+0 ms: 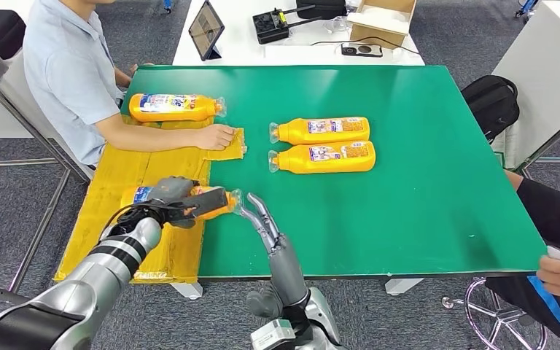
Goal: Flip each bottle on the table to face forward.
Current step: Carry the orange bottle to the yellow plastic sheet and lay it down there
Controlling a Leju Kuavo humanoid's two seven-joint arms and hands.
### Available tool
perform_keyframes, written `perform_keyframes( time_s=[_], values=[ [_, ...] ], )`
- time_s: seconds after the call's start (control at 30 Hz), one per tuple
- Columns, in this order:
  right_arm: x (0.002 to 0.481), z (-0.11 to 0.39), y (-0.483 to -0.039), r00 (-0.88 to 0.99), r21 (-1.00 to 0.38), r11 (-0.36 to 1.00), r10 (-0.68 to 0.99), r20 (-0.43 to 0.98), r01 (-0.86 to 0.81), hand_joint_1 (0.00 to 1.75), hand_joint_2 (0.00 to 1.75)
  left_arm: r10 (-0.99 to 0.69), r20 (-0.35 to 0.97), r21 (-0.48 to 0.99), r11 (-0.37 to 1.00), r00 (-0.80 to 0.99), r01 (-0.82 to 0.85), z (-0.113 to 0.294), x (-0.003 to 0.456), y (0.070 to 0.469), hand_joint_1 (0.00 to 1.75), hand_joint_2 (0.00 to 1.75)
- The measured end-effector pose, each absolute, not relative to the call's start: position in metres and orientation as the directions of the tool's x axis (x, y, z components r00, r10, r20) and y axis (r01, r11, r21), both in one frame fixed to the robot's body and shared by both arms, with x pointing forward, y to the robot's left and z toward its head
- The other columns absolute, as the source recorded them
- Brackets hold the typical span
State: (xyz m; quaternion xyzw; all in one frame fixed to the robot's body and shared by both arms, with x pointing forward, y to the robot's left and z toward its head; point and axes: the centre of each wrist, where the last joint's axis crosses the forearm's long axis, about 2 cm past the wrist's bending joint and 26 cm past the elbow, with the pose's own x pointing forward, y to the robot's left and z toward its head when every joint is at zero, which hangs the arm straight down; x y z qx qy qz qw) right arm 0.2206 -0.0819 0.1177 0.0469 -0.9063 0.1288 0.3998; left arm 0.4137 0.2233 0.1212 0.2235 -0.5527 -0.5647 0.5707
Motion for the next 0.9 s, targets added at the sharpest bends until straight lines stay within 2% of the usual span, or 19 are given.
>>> perform_keyframes(
  time_s=[0.03, 0.07, 0.27, 0.4, 0.53, 0.6, 0.7, 0.87, 0.9],
  values=[
    [0.221, 0.118, -0.082, -0.675, -0.194, 0.963, 0.017, 0.737, -0.188, 0.00, 0.00, -0.884, 0.402, 0.866, 0.283, -0.238, 0.413, 0.122, 0.415, 0.225, 0.03, 1.75],
    [0.221, 0.118, -0.082, -0.674, -0.191, 0.964, 0.016, 0.738, -0.187, 0.00, 0.00, -0.874, 0.429, 0.849, 0.305, -0.228, 0.431, 0.122, 0.416, 0.226, 0.01, 1.75],
    [0.223, 0.119, -0.082, -0.666, -0.171, 0.969, 0.010, 0.746, -0.178, 0.00, 0.00, -0.763, 0.615, 0.723, 0.447, -0.198, 0.527, 0.120, 0.417, 0.236, 0.00, 1.75],
    [0.226, 0.120, -0.083, -0.663, -0.159, 0.972, 0.006, 0.748, -0.171, 0.00, 0.00, -0.596, 0.783, 0.563, 0.559, -0.177, 0.608, 0.116, 0.415, 0.246, 0.00, 1.75],
    [0.227, 0.120, -0.083, -0.662, -0.156, 0.974, 0.008, 0.749, -0.166, 0.00, 0.00, -0.478, 0.862, 0.472, 0.633, -0.169, 0.614, 0.108, 0.410, 0.255, 0.00, 1.75],
    [0.227, 0.119, -0.084, -0.663, -0.160, 0.974, 0.014, 0.749, -0.159, 0.00, 0.00, -0.433, 0.881, 0.457, 0.680, -0.189, 0.573, 0.104, 0.406, 0.258, 0.00, 1.75],
    [0.227, 0.117, -0.087, -0.667, -0.171, 0.974, 0.031, 0.744, -0.146, 0.00, 0.00, -0.357, 0.895, 0.441, 0.798, -0.268, 0.411, 0.100, 0.396, 0.254, 0.00, 1.75],
    [0.227, 0.117, -0.088, -0.684, -0.196, 0.974, 0.066, 0.727, -0.114, 0.00, 0.00, -0.150, 0.905, 0.238, 0.954, -0.399, 0.182, 0.116, 0.376, 0.236, 0.00, 1.75],
    [0.227, 0.117, -0.088, -0.689, -0.202, 0.974, 0.078, 0.721, -0.102, 0.00, 0.44, -0.114, 0.900, 0.195, 0.969, -0.422, 0.155, 0.121, 0.373, 0.233, 0.00, 1.75]
  ],
)
